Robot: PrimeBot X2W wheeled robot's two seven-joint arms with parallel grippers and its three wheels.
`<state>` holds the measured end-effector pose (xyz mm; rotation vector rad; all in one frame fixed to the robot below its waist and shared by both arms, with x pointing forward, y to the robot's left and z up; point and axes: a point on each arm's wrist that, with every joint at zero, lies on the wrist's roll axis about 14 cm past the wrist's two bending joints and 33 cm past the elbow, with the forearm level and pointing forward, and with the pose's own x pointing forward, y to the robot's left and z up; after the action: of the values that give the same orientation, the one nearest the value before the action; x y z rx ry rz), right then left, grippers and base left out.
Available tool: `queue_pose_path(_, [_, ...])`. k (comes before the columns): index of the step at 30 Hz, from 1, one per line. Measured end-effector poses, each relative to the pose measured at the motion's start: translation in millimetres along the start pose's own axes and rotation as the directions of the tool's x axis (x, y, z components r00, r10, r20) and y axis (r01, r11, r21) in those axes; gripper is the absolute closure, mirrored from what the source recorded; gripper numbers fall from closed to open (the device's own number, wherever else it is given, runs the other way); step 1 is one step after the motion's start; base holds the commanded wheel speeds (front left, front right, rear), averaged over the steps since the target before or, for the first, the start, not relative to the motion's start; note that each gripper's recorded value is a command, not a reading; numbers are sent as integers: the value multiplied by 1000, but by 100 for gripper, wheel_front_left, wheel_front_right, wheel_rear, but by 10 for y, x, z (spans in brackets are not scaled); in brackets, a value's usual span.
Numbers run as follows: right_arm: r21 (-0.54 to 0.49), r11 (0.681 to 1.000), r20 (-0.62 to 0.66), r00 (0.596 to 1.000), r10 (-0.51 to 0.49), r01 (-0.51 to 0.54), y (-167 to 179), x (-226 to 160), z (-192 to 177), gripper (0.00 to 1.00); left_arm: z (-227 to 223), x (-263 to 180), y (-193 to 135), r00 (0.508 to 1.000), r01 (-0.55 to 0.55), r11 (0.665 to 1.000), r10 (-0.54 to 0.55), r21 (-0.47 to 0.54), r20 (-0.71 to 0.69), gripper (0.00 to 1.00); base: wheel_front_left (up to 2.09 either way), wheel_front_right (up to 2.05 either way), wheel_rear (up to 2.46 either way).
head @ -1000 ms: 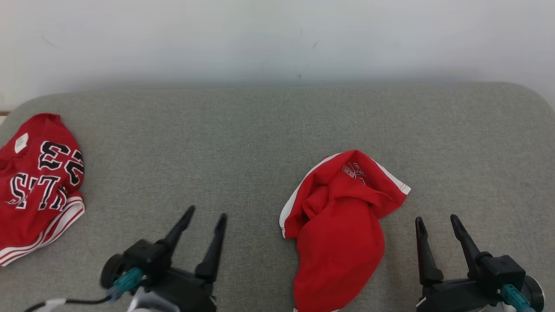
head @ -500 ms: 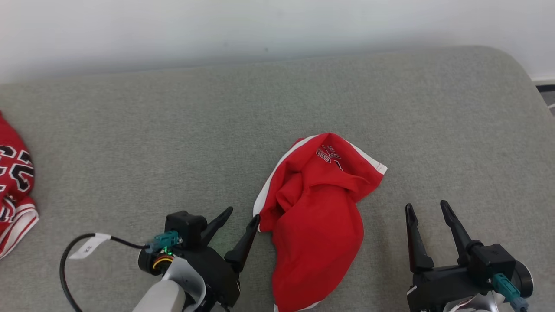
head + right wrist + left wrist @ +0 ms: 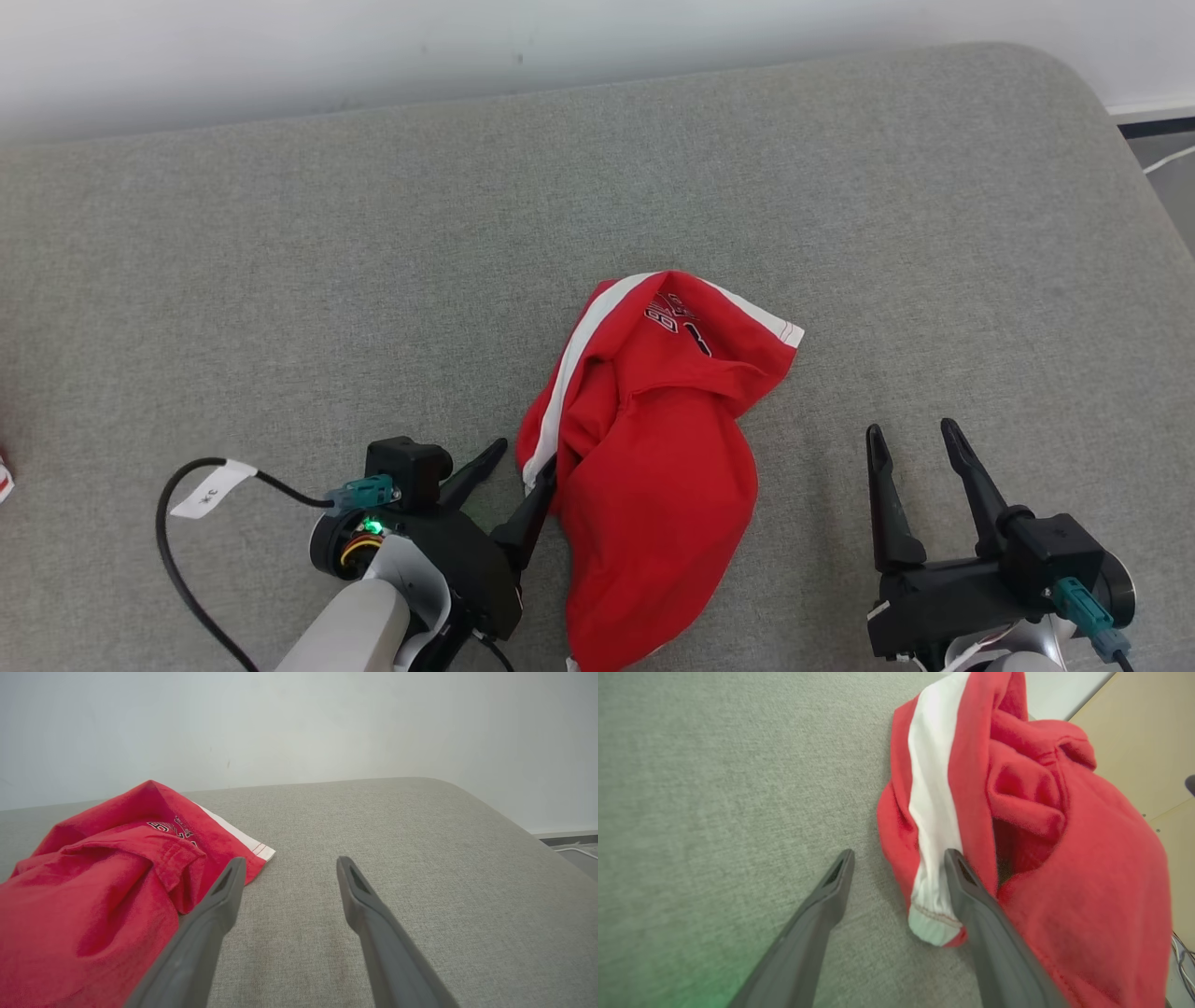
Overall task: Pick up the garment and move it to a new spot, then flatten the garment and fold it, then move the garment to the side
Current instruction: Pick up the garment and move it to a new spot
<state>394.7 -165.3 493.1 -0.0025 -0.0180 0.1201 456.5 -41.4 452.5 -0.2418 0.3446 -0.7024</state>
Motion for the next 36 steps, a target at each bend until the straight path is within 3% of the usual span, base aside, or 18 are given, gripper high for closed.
queue_pose_path(1, [1, 1000, 0, 1000, -1, 1, -3, 3, -2, 0, -16, 12, -13, 1000, 6, 1000, -6, 3, -8, 0, 0, 0, 0])
queue_pose_path(2, [1, 1000, 1, 1000, -1, 1, -5, 7, -2, 0, -28, 21, -20, 1000, 9, 1000, -9, 3, -14, 13, 0, 0, 0])
queue_pose_path(3, [0, 1000, 2, 1000, -2, 2, -9, 14, 1, 0, -45, 30, -29, 1000, 13, 1000, -13, 7, -22, 62, 0, 0, 0])
queue_pose_path(4, [0, 1000, 6, 1000, -2, 2, -10, 20, 6, 0, -70, 37, -43, 999, 19, 1000, -18, 7, -35, 100, 0, 0, 0])
queue_pose_path(9, [5, 1000, 11, 1000, -21, 20, -68, 26, 4, 0, -62, 21, -29, 999, 30, 999, -29, 32, -25, 100, 0, 0, 0])
queue_pose_path(14, [6, 999, 18, 999, -36, 36, -120, 36, 13, 0, 483, -82, 376, 989, -91, 980, 68, 176, 135, 100, 0, 0, 0])
queue_pose_path(18, [6, 999, 26, 999, -42, 42, -142, 43, 33, 0, 904, -157, 438, 966, -141, 955, 75, 262, 246, 100, 0, 0, 0])
queue_pose_path(22, [1, 999, 36, 999, -41, 41, -142, 67, 61, 0, 1464, -288, 356, 924, -191, 899, 29, 394, 381, 100, 0, 0, 0])
queue_pose_path(25, [3, 999, 42, 998, -36, 36, -129, 95, 75, 0, 1859, -413, 211, 882, -232, 836, -34, 497, 470, 100, 0, 0, 0])
queue_pose_path(28, [3, 999, 46, 998, -34, 34, -123, 125, 80, 0, 1987, -505, -23, 862, -219, 800, -110, 558, 495, 100, 0, 0, 0])
queue_pose_path(31, [3, 999, 42, 999, -35, 35, -129, 146, 59, 0, 1791, -555, -197, 874, -162, 804, -152, 572, 461, 100, 0, 0, 0])
queue_pose_path(36, [6, 999, 33, 999, -32, 31, -120, 180, 17, 0, 1079, -621, -234, 935, -75, 868, -110, 491, 337, 100, 0, 0, 0])
